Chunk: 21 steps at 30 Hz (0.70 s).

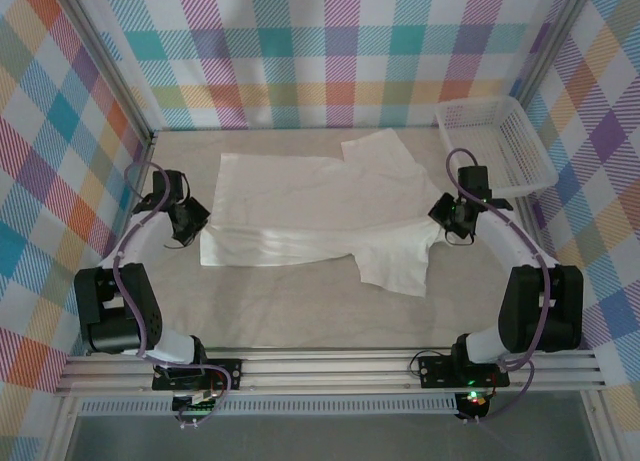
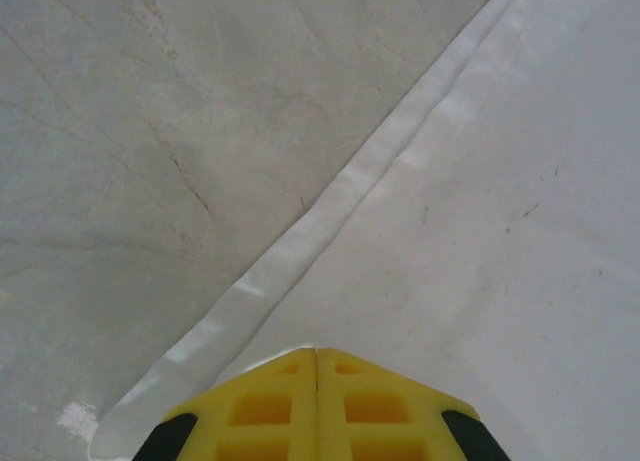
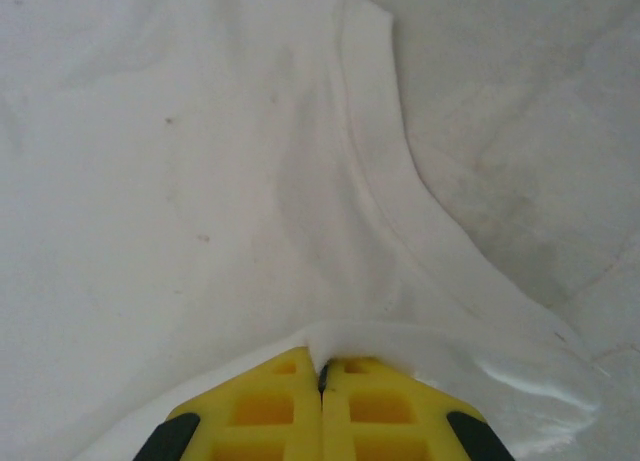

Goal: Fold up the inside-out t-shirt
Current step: Fold the T-shirt at the center of the table.

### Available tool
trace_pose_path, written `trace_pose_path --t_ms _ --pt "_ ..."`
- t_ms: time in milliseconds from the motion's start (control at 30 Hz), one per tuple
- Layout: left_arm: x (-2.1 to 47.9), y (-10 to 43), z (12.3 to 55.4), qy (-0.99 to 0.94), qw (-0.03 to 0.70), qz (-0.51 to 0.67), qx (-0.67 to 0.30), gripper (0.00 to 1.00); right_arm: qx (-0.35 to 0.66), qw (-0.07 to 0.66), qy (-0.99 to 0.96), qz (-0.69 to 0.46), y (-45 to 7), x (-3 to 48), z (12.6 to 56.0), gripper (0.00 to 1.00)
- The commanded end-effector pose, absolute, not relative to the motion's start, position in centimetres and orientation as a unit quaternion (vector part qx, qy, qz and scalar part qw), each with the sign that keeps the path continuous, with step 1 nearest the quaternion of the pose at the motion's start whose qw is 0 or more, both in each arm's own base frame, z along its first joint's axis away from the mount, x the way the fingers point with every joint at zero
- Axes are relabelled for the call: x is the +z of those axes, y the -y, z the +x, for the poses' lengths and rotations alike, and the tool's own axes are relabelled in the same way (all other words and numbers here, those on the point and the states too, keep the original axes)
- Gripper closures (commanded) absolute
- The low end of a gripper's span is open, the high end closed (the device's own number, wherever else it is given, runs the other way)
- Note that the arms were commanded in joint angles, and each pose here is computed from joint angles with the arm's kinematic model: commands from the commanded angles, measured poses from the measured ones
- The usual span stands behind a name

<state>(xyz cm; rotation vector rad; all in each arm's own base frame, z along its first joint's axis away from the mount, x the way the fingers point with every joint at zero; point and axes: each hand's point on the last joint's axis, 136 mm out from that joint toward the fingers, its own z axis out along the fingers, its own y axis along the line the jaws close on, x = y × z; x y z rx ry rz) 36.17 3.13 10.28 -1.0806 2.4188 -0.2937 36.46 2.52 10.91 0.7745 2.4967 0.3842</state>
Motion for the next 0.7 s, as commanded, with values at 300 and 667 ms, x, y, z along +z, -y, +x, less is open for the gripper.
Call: trace_pose_path --t_ms 300,667 --pt "5.9 -4.3 39.6 -0.895 0.22 -0.381 -0.072 0.94 0.117 0.217 -0.93 0.273 -1.9 6.2 40.8 0.98" --pt "14.0 -2.8 38.5 -0.883 0.294 -0.345 -0.119 0.5 0.109 0.245 -0.919 0.288 -1.1 10.1 35.4 0.57"
